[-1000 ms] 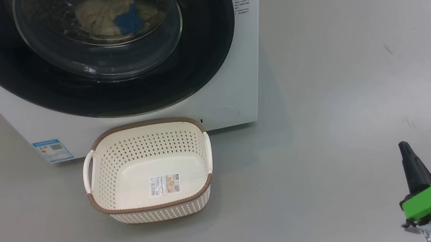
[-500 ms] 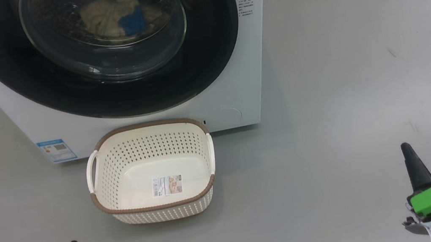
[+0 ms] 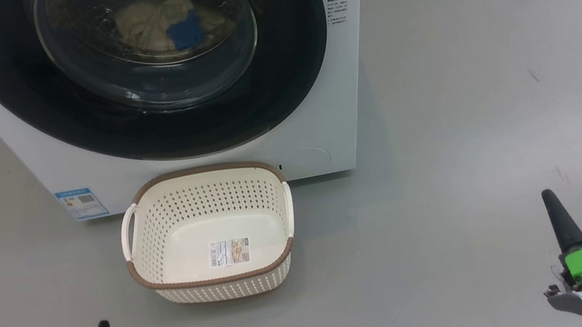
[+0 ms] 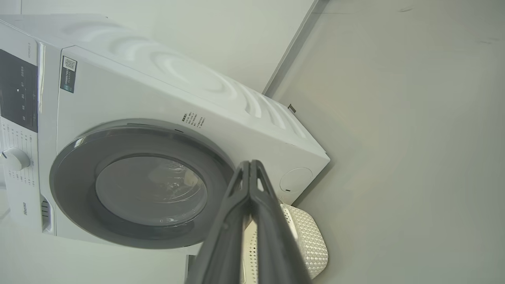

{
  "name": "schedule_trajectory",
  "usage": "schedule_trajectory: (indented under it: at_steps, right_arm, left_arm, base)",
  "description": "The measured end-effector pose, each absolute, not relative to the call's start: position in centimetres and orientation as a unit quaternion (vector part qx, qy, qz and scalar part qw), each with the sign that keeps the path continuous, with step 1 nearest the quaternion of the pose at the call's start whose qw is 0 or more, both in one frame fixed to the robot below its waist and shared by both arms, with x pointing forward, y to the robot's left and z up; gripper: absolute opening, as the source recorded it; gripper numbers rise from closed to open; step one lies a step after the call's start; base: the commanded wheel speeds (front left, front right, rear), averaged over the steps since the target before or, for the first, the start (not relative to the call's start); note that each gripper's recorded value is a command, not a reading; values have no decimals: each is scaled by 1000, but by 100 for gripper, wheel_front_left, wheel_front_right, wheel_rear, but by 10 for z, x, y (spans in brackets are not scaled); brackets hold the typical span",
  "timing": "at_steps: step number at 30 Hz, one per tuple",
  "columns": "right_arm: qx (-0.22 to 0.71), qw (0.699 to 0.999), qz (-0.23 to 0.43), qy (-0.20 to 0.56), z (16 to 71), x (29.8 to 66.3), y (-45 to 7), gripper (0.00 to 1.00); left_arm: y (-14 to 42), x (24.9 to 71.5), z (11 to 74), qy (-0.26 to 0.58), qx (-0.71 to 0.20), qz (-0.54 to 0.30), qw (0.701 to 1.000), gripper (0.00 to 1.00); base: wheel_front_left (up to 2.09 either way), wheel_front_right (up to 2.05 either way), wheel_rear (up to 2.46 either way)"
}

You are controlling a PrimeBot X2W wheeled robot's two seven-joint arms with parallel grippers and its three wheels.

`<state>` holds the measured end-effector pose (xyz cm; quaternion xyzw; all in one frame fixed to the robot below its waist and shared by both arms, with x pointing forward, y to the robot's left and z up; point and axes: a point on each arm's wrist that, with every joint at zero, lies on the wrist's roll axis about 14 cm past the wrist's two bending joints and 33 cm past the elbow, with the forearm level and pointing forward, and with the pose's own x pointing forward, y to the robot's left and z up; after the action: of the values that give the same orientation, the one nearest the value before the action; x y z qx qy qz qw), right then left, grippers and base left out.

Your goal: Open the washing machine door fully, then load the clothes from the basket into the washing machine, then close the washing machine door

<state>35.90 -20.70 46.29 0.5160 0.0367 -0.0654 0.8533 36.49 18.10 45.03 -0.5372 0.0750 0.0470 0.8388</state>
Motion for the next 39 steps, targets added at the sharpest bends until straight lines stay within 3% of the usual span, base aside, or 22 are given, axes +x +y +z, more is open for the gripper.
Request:
schedule_trajectory:
  at_steps: [39]
  right_arm:
    - [701,711,-43,24,476,372,-202,0]
  left_arm:
    - [185,375,477,42,-703,25,710,0]
  base:
    - [0,0,0]
